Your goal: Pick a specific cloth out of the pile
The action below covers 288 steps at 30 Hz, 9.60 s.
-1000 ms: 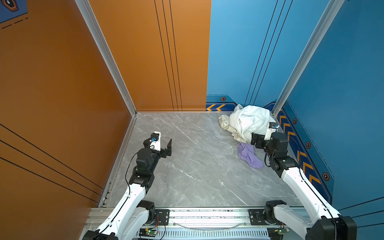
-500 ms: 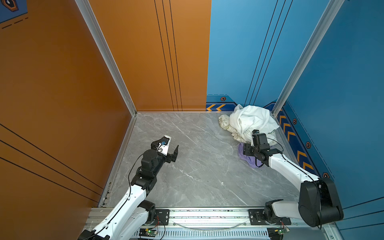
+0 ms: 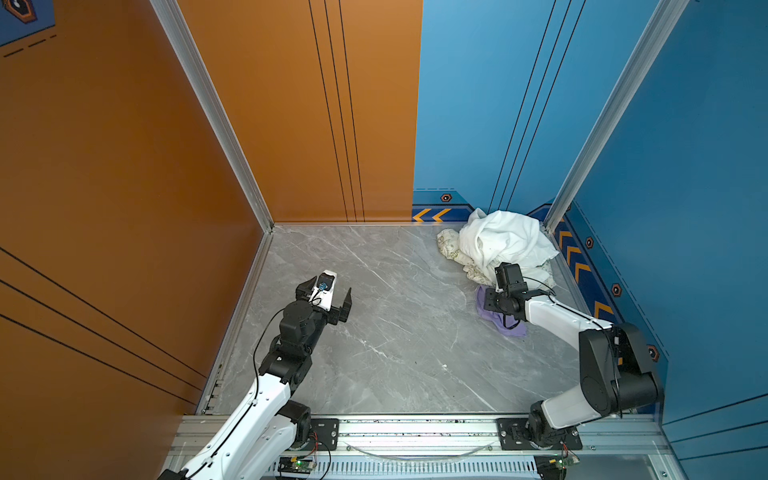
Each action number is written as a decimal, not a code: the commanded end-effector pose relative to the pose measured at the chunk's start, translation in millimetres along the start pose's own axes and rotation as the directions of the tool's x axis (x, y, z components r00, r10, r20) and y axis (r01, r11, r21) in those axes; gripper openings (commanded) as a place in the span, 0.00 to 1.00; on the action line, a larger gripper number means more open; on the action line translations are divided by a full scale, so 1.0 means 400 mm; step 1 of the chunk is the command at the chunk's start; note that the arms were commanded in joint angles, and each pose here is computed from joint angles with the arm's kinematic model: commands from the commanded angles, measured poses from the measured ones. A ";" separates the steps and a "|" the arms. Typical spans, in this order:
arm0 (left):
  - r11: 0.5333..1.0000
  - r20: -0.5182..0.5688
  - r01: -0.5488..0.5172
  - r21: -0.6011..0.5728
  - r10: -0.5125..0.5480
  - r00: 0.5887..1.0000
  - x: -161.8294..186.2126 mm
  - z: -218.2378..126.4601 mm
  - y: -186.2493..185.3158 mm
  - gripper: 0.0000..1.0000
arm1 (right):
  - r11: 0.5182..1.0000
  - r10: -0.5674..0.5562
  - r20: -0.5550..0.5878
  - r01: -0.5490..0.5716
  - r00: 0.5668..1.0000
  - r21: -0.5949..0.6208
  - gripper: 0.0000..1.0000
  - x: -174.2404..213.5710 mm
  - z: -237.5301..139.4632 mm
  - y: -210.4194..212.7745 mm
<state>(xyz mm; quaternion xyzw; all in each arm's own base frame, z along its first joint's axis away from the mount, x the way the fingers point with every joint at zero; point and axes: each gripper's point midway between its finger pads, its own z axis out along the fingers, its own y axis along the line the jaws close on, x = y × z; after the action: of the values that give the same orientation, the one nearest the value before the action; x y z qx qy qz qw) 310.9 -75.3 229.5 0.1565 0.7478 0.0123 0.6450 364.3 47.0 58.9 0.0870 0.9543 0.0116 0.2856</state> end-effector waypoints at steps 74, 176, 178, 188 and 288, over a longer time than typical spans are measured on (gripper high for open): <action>0.998 -0.010 -0.052 -0.024 0.052 0.999 -0.005 -0.014 -0.005 0.98 | 0.953 0.226 0.572 -0.058 0.788 -0.298 0.00 -0.357 -0.497 0.039; 0.997 -0.007 -0.069 -0.037 0.069 0.998 -0.009 -0.023 -0.004 0.98 | 0.487 0.118 0.717 0.589 0.687 -0.644 0.01 -0.405 -1.031 0.647; 0.997 -0.005 -0.071 -0.042 0.071 0.997 -0.011 -0.025 -0.001 0.98 | 0.475 -0.001 0.699 0.615 0.715 -0.629 0.02 -0.355 -0.970 0.710; 0.995 -0.006 -0.080 -0.063 0.080 0.997 -0.011 -0.030 0.007 0.98 | 0.553 -0.521 0.441 0.682 0.731 -0.478 0.50 -0.157 -0.638 0.784; 0.992 0.019 -0.095 -0.078 0.097 0.995 -0.028 -0.045 0.009 0.98 | 0.389 0.045 0.469 0.417 0.882 -0.821 0.00 -0.440 -0.761 1.094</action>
<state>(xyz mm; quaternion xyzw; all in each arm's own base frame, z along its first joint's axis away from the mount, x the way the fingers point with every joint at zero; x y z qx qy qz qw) 297.8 -72.8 239.3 0.1651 0.7379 0.0593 0.6518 416.1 442.0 423.3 -0.1882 0.7397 0.4392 0.4739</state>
